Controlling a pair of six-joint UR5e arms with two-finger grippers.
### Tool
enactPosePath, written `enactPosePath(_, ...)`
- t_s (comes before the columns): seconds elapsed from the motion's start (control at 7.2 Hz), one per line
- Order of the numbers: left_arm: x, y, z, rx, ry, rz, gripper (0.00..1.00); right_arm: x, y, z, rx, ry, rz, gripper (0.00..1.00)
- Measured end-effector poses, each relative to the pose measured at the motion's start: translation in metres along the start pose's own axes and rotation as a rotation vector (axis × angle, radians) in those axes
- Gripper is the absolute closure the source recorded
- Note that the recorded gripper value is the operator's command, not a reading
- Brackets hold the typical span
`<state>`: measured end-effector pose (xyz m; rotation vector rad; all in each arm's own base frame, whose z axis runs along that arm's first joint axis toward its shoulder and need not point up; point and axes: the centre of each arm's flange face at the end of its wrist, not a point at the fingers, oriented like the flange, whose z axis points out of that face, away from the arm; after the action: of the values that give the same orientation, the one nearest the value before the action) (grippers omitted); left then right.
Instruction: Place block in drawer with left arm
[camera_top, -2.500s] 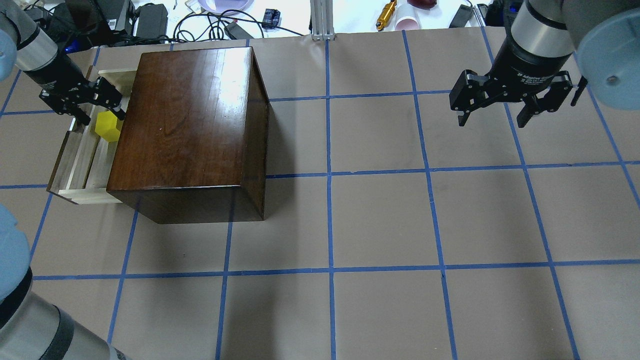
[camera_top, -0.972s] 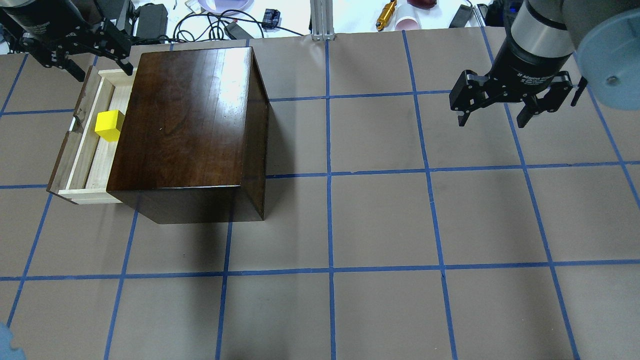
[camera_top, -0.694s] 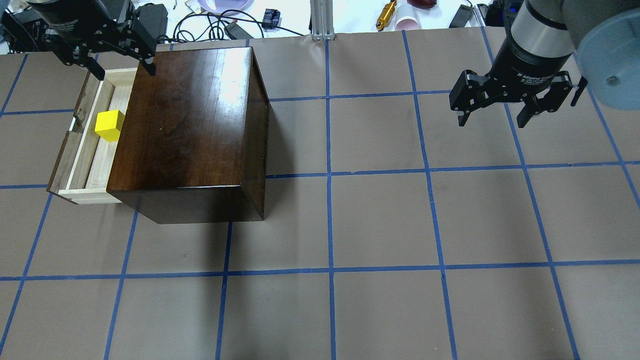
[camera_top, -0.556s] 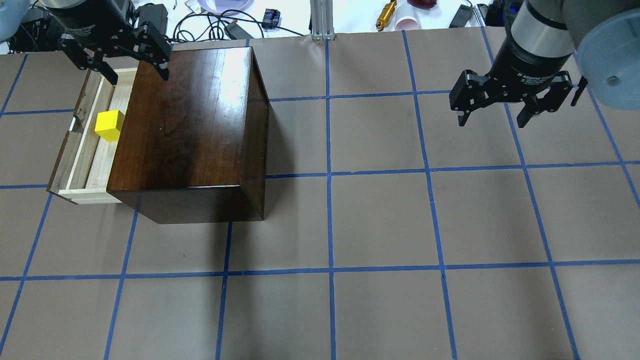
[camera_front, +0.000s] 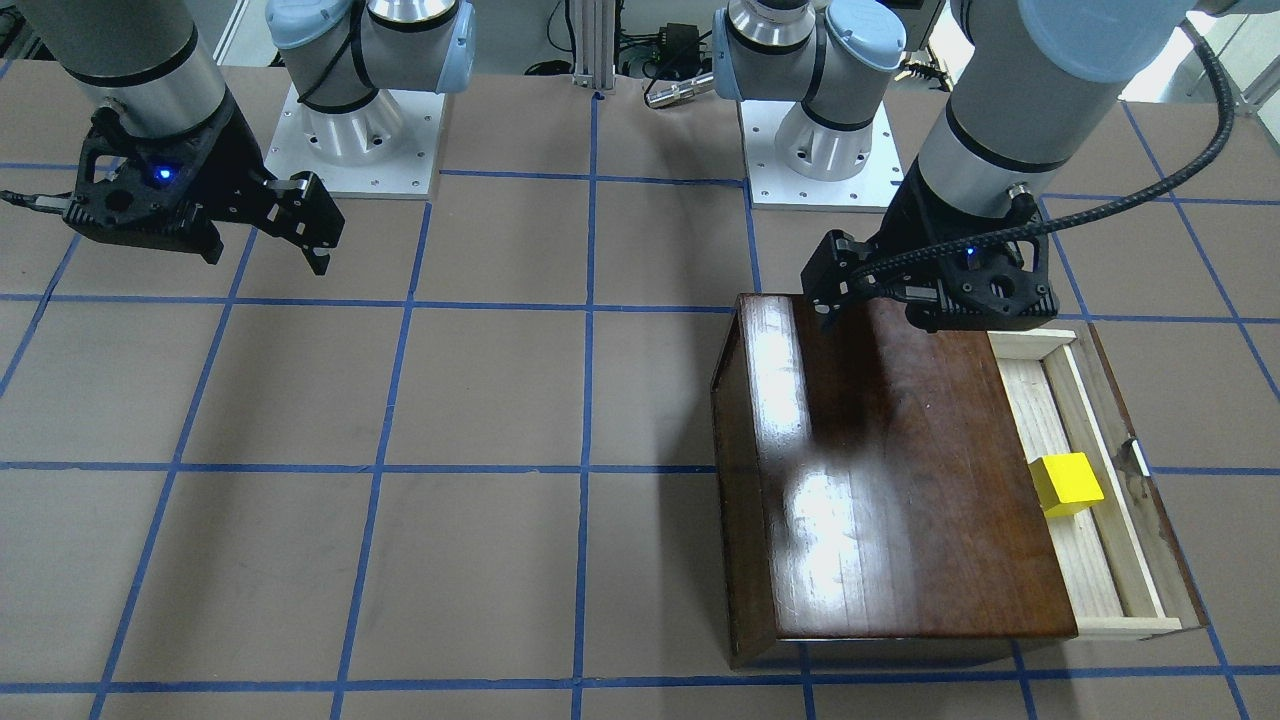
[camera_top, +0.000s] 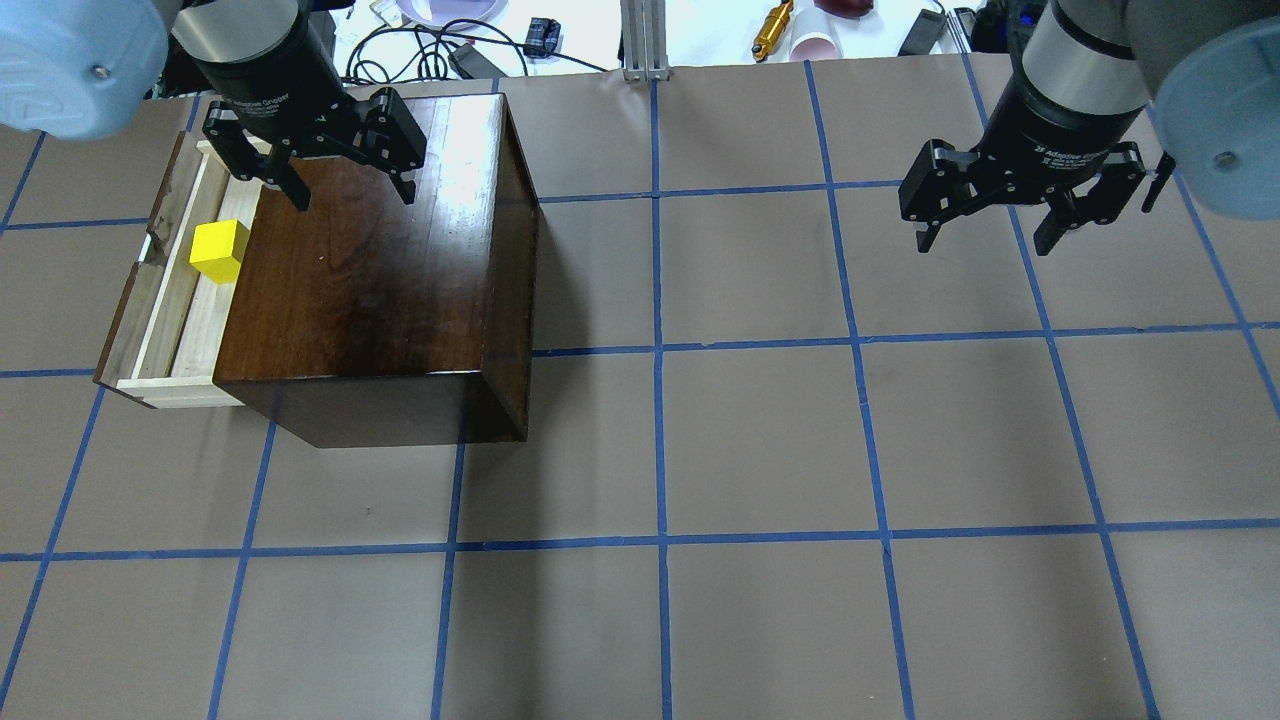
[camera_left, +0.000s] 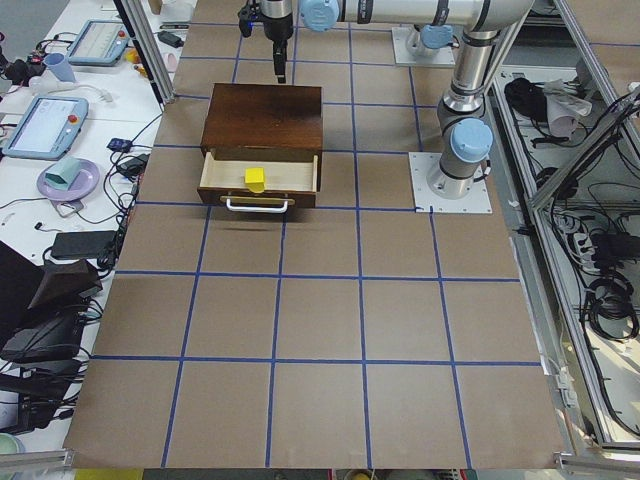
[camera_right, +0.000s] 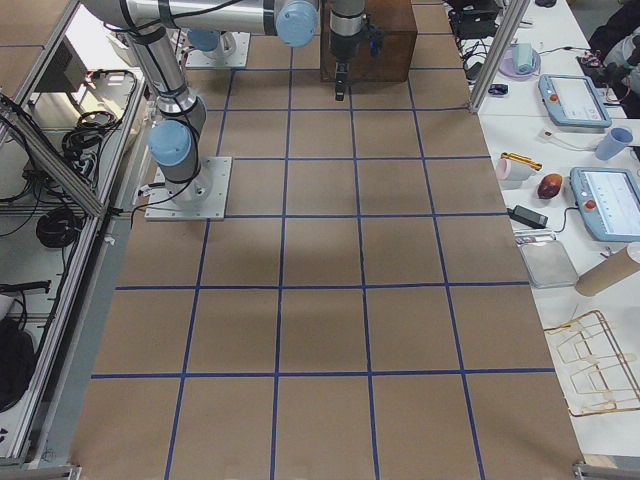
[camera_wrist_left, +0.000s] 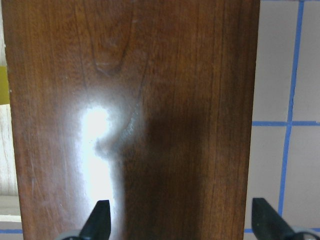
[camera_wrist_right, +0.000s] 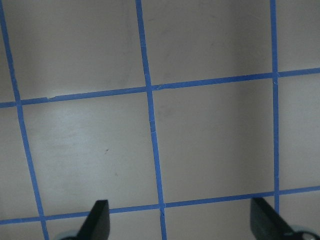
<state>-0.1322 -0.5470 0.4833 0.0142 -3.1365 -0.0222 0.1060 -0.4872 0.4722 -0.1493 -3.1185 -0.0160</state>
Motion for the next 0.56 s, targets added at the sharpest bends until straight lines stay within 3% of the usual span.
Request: enactPosePath(0.56, -0.0062, 0.0152, 0.0033, -0.005, -0.033, -0.002, 0.0, -0.0002, 0.0001, 0.0002, 0.0, 0.0, 0.0, 0.0)
